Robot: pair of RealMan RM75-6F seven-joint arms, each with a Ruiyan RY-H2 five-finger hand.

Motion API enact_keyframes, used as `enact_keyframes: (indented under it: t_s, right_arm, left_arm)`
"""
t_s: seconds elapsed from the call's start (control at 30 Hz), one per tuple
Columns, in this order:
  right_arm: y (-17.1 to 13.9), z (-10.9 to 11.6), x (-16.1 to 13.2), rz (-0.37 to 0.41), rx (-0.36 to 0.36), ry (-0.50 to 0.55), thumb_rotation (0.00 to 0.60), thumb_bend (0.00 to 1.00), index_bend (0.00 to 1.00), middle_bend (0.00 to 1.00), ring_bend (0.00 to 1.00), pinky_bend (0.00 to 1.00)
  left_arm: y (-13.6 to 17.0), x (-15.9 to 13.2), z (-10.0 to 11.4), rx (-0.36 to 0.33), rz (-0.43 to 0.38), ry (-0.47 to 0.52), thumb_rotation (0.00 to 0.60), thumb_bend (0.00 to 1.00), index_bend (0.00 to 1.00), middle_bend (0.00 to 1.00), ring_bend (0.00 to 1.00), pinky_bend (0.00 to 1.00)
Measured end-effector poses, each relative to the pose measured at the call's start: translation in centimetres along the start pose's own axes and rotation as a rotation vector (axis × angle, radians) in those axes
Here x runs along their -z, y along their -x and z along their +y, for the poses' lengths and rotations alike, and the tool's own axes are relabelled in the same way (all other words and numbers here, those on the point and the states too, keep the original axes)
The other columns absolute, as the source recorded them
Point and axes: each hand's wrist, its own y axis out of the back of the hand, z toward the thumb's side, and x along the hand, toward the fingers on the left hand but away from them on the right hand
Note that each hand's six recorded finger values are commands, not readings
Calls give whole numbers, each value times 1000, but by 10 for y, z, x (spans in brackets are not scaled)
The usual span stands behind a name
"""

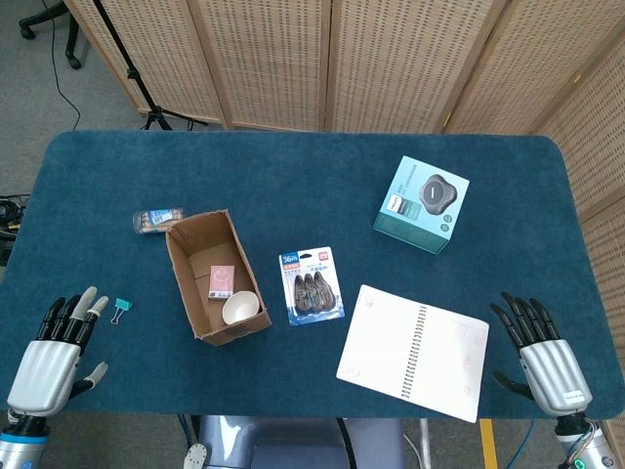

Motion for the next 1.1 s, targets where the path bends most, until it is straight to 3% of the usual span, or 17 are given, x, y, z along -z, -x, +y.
enact_keyframes:
  t_s: [1.1]
  right_arm:
    - [-1,1,0,-1,0,4,600,144,19,0,0,0]
  left_arm:
    - [0,1,1,-5,5,-6,600,194,0,0,0,0]
